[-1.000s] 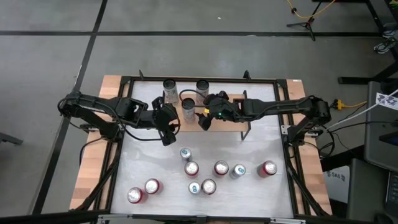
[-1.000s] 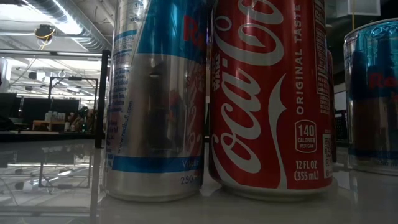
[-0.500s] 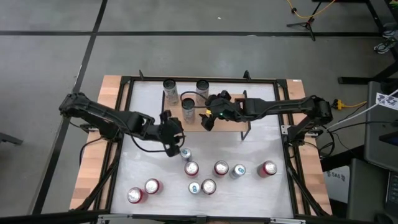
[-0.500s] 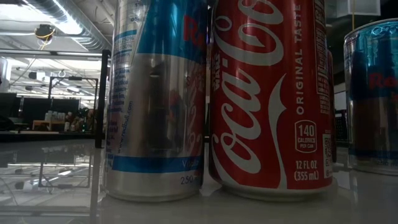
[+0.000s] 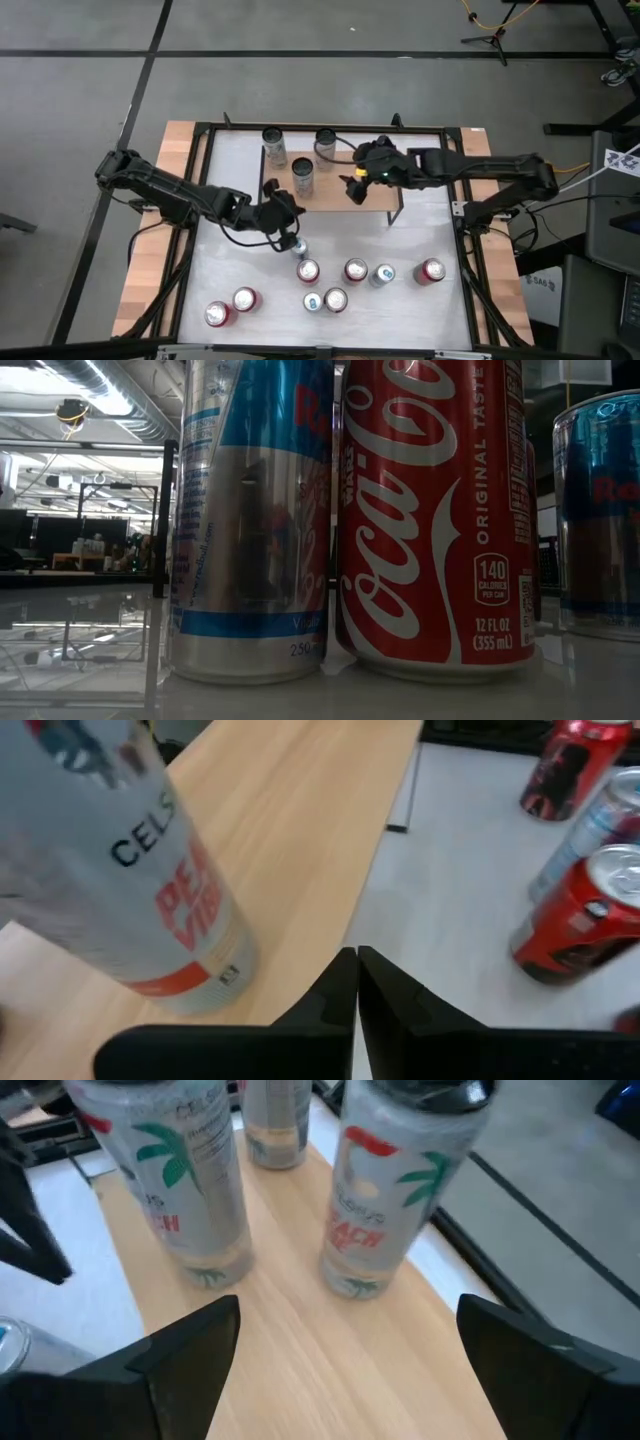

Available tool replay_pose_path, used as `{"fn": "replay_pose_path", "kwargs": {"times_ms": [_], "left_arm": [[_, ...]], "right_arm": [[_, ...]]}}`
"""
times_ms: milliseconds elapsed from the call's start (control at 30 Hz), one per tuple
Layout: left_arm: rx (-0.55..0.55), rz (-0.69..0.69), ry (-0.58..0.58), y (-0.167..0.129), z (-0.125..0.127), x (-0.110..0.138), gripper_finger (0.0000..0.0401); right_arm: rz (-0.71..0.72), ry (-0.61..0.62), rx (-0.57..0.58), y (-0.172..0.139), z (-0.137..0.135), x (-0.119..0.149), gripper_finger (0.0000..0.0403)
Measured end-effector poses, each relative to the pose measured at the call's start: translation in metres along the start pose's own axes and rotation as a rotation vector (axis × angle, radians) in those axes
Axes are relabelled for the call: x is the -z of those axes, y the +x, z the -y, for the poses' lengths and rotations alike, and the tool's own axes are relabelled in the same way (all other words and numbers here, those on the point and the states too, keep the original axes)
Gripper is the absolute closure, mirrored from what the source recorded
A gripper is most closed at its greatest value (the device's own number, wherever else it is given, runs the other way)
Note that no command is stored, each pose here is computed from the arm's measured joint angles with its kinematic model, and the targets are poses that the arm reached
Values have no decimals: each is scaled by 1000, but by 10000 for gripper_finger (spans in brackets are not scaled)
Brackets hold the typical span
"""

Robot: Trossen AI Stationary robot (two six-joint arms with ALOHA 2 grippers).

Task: Place canned beverage on shelf
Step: Put the white soda can on the shelf

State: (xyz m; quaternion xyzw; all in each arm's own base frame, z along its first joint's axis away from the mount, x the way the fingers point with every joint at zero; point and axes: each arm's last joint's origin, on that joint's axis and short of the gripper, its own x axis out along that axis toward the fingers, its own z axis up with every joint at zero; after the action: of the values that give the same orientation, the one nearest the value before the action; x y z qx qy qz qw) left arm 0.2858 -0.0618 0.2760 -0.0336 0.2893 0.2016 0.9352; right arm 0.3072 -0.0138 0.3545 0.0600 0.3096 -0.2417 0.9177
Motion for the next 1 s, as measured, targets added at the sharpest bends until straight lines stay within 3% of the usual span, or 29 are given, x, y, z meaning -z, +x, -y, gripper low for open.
{"fn": "replay_pose_path", "kwargs": {"times_ms": [1000], "left_arm": [[-174, 22, -105, 23, -43, -12, 401]], "right_arm": [[4, 2, -3, -6, 2, 0, 38]]}}
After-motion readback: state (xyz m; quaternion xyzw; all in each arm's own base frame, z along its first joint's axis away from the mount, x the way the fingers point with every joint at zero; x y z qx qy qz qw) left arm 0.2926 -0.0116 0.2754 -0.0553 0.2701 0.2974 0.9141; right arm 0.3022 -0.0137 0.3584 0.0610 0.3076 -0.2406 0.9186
